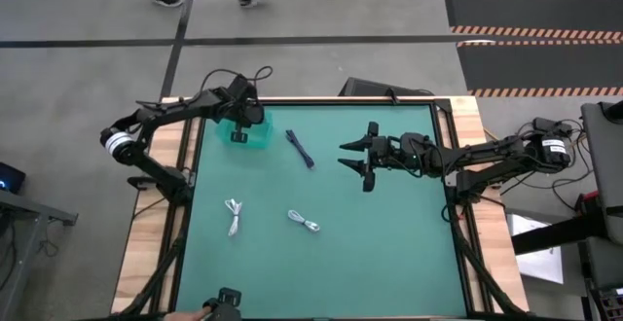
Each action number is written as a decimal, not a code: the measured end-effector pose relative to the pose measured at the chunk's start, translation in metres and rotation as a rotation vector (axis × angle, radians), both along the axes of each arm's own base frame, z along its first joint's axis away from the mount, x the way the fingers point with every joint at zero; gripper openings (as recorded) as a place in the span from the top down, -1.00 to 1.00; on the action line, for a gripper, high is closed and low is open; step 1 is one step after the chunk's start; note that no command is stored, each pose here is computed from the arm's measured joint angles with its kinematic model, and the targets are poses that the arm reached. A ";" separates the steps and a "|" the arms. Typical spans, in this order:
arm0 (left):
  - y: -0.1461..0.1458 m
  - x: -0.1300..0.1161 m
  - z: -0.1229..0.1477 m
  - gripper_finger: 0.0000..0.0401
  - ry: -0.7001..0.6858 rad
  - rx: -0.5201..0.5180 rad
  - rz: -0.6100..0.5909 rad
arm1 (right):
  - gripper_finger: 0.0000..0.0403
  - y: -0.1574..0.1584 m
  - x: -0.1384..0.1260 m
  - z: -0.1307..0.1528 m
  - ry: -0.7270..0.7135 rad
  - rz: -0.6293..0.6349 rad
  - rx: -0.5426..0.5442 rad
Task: Pick and place USB-C Cables
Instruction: Put the blue charger cable into the blue bin, then put the right white charger cable into the blue bin
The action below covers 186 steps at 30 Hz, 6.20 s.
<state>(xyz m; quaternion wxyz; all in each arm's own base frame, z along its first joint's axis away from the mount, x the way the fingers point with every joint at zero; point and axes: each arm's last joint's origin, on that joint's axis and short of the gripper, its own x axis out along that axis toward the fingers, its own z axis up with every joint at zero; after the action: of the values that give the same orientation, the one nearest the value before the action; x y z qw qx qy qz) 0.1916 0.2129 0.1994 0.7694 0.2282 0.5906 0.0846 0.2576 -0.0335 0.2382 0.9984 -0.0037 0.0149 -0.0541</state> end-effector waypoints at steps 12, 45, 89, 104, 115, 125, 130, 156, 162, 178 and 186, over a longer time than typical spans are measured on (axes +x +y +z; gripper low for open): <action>0.008 0.006 -0.028 0.94 0.091 -0.047 -0.009 | 0.11 0.000 0.000 0.000 0.001 0.000 -0.002; 0.009 0.006 -0.025 0.79 0.111 0.003 0.017 | 0.10 0.000 0.000 0.000 0.000 0.000 -0.001; -0.092 0.027 0.075 0.29 -0.536 -0.019 0.386 | 0.13 0.000 0.000 -0.001 0.006 0.001 0.002; -0.196 0.040 0.060 0.29 -0.652 -0.617 0.525 | 0.16 0.000 0.002 0.006 -0.010 0.002 -0.020; -0.258 0.048 0.046 0.29 -0.528 -0.863 0.560 | 0.17 0.000 0.002 0.006 -0.010 0.001 -0.032; -0.282 0.092 0.020 0.29 -0.495 -0.647 0.054 | 0.18 0.000 0.002 0.008 -0.027 0.001 -0.047; -0.284 0.105 -0.002 0.29 -0.395 -0.540 -0.081 | 0.18 0.000 0.002 0.008 -0.030 0.001 -0.059; -0.274 0.104 -0.053 0.30 -0.452 -0.461 -0.173 | 0.17 0.000 0.002 0.008 -0.028 0.002 -0.066; -0.271 0.097 -0.062 0.30 -0.443 -0.428 -0.150 | 0.17 0.000 0.002 0.008 -0.026 0.002 -0.070; -0.272 0.101 -0.065 0.30 -0.511 -0.438 -0.161 | 0.17 0.000 0.002 0.008 -0.025 0.002 -0.074; -0.273 0.104 -0.084 0.30 -0.506 -0.439 -0.159 | 0.17 0.000 0.002 0.007 -0.020 0.002 -0.075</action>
<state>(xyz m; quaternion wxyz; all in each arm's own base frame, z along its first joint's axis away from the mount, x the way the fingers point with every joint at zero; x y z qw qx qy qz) 0.2960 -0.0599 0.1158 0.9264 0.0745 0.3657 -0.0507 0.2598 -0.0337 0.2454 0.9977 -0.0405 0.0030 -0.0536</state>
